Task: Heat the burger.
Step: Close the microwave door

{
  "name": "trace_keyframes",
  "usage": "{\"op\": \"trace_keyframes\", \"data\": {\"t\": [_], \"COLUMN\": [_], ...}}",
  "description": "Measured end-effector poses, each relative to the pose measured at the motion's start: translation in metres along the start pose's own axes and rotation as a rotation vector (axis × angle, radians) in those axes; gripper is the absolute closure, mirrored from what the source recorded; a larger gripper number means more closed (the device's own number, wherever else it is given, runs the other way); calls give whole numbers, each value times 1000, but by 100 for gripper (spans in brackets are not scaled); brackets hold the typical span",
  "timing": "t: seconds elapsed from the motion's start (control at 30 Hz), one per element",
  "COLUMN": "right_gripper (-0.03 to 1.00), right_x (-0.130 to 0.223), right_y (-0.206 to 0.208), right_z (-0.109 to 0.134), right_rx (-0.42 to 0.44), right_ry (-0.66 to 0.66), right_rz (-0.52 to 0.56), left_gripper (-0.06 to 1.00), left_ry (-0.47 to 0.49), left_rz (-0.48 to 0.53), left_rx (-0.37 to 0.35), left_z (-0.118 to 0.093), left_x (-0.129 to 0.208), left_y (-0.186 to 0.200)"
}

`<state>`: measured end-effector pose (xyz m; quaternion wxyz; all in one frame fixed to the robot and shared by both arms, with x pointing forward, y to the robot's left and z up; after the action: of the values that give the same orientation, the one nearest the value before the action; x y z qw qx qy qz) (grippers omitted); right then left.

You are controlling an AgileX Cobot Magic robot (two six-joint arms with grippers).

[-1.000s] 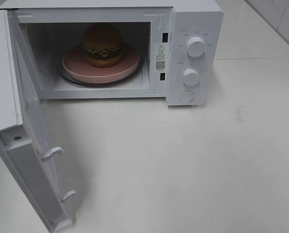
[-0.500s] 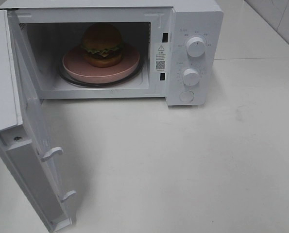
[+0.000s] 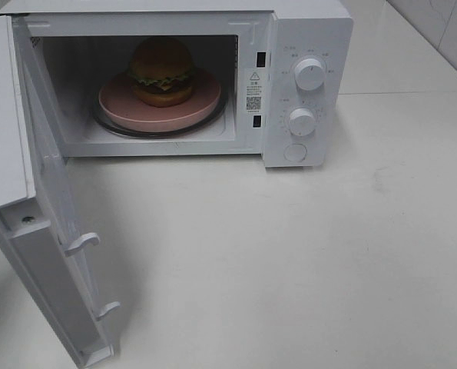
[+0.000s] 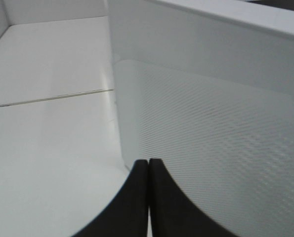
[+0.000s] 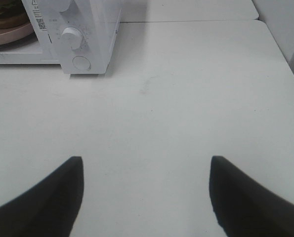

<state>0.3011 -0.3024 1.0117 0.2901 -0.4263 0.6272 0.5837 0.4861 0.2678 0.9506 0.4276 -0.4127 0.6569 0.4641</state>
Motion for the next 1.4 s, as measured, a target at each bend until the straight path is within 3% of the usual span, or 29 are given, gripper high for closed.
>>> {"op": "trace_keyframes", "data": {"t": [0.07,0.27,0.43,0.7,0.9,1.23,1.4], "right_gripper": [26,26,26,26,26,26,26], "right_x": [0,0,0,0,0,0,0], "right_y": [0,0,0,0,0,0,0], "right_z": [0,0,0,0,0,0,0], "right_rx": [0,0,0,0,0,0,0], "right_ry": [0,0,0,0,0,0,0], "right_rz": [0,0,0,0,0,0,0], "left_gripper": [94,94,94,94,94,94,94], "left_ry": [14,24,13,33,45,47,49], "left_rz": [8,22,67,107,100,51,26], "left_rx": [56,94,190,261,271,302,282], "left_z": [-6,-11,-35,-59,-65,-106,-124], "left_x": [5,6,10,17,13,3,4], "left_y": [-8,-21,-42,-71,-87,-134,-152]}}
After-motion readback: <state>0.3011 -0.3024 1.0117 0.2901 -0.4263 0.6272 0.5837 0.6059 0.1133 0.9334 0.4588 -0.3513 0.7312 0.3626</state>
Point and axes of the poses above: a point on each arm's last joint axis where the gripper is mounted, y pointing back along that axis away from the gripper, z along the wrist's bending axis when the last joint is at zero, x = y × z, the point moved 8 cm from there along -y, pointing out along that axis toward the gripper, and after that the axes turned 13 degrees about y, right-handed, at the moved point
